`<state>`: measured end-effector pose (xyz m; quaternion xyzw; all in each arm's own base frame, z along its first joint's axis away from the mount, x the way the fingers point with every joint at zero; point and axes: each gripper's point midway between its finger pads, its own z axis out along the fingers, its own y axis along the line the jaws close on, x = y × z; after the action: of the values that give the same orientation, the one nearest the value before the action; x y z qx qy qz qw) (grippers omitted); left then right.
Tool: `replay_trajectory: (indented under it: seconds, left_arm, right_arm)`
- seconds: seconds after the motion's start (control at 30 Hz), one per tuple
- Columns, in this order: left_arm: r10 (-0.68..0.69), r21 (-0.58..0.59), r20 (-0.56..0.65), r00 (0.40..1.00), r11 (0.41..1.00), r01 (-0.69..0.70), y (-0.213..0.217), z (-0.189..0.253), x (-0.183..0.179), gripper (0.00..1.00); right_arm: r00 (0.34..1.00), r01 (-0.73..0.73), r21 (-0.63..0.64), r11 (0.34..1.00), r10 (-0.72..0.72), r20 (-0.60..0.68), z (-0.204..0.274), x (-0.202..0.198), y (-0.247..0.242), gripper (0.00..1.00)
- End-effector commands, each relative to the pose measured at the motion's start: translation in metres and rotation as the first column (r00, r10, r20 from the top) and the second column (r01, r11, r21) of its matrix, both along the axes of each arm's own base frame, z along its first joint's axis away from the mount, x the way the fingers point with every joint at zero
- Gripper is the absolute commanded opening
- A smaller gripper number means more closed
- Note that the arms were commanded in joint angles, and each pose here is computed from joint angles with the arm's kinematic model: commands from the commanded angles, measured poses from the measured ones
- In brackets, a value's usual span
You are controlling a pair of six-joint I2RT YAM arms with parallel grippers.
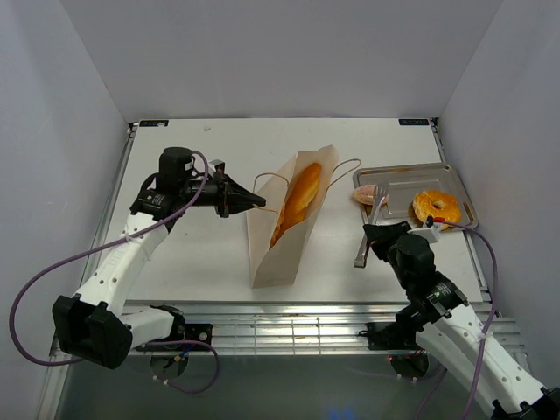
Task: Place the fake bread into the paper bag
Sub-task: Pick up the clamp at the center of the board, then pick up the fake bread from the plate.
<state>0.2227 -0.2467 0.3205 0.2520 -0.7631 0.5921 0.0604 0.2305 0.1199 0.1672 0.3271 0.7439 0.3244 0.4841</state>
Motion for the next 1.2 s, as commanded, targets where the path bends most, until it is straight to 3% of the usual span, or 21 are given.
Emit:
replay_trajectory:
  seconds: [0.0, 0.33, 0.6, 0.77, 0.83, 1.17]
  left_arm:
    - [-0.055, -0.044, 0.027, 0.998, 0.997, 0.056, -0.002, 0.011, -0.011, 0.0]
    - [-0.084, -0.068, 0.017, 0.996, 0.994, 0.085, -0.004, 0.009, -0.009, 0.0]
    - [-0.094, -0.091, 0.013, 0.995, 0.991, 0.095, -0.006, 0.01, -0.007, 0.0]
    - [-0.109, -0.105, 0.004, 0.994, 0.989, 0.108, -0.006, 0.008, -0.009, 0.0]
    - [-0.115, -0.11, -0.004, 0.993, 0.987, 0.114, -0.006, 0.006, -0.01, 0.0]
    - [-0.161, -0.122, -0.026, 0.987, 0.98, 0.156, -0.014, -0.002, 0.0, 0.0]
  right_arm:
    - [0.993, -0.03, 0.094, 0.995, 0.041, -0.114, -0.027, -0.008, 0.001, 0.08]
    - [0.991, 0.109, 0.273, 0.956, -0.082, -0.107, -0.051, 0.004, -0.03, 0.12]
    - [0.975, 0.212, 0.471, 0.856, -0.217, -0.043, -0.046, 0.007, -0.056, 0.14]
    - [0.956, 0.271, 0.522, 0.809, -0.289, -0.049, -0.043, 0.01, -0.067, 0.22]
    - [0.948, 0.297, 0.525, 0.798, -0.311, -0.065, -0.044, 0.01, -0.07, 0.31]
    - [0.892, 0.409, 0.584, 0.701, -0.443, -0.093, -0.05, 0.01, -0.093, 0.45]
